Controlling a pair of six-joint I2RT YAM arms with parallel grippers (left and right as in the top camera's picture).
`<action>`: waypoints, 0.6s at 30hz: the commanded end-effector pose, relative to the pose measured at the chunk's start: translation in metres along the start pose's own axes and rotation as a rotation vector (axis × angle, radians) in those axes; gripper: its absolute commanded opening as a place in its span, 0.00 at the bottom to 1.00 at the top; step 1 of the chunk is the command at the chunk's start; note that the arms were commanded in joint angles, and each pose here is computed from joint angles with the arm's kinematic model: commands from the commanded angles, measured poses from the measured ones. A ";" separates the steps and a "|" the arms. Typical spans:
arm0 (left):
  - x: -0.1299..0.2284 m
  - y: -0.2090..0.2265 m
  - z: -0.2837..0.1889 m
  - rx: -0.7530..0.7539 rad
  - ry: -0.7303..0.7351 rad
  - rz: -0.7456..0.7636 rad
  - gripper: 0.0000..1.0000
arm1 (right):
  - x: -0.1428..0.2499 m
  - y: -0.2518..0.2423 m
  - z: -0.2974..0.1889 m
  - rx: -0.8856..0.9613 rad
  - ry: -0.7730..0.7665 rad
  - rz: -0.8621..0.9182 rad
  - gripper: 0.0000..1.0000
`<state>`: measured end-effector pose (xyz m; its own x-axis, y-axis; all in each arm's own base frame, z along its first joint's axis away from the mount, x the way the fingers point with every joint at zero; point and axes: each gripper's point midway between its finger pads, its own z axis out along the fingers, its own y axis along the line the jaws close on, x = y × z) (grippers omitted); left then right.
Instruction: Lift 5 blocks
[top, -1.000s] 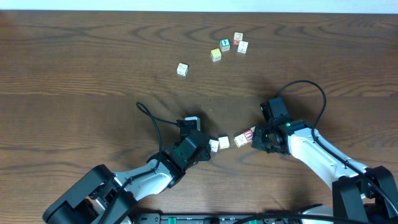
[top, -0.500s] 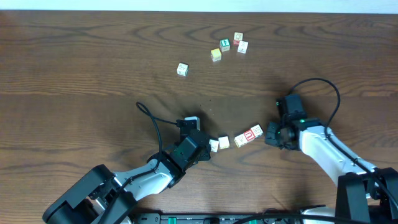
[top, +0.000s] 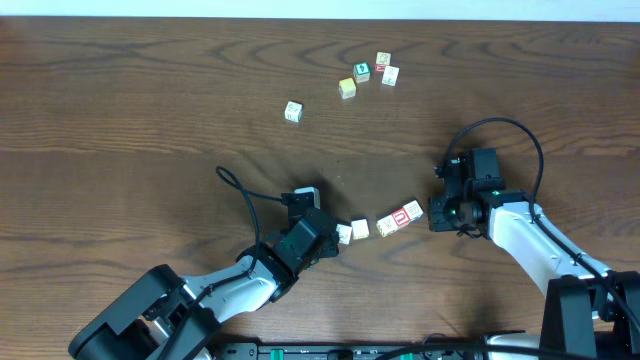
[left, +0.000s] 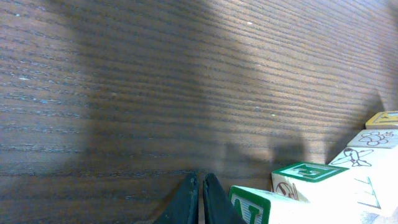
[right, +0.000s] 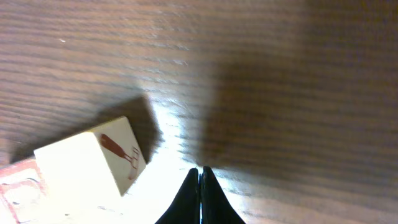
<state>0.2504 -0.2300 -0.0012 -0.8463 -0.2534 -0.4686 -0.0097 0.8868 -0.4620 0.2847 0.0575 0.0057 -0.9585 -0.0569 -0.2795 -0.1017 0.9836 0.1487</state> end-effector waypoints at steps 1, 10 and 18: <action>0.009 0.018 0.002 -0.061 0.025 -0.005 0.07 | -0.011 0.004 -0.002 -0.027 -0.028 -0.045 0.01; 0.008 0.019 0.002 -0.066 0.019 -0.005 0.07 | -0.021 0.018 -0.003 -0.106 -0.071 -0.106 0.01; 0.007 0.020 0.002 -0.073 0.010 -0.004 0.08 | -0.020 0.024 0.008 -0.132 -0.059 -0.117 0.01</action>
<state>0.2505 -0.2298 -0.0012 -0.8458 -0.2537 -0.4693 -0.0101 0.8871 -0.4615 0.2991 0.0766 0.0071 -0.9282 -0.1304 -0.3484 -0.2149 0.9525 0.2158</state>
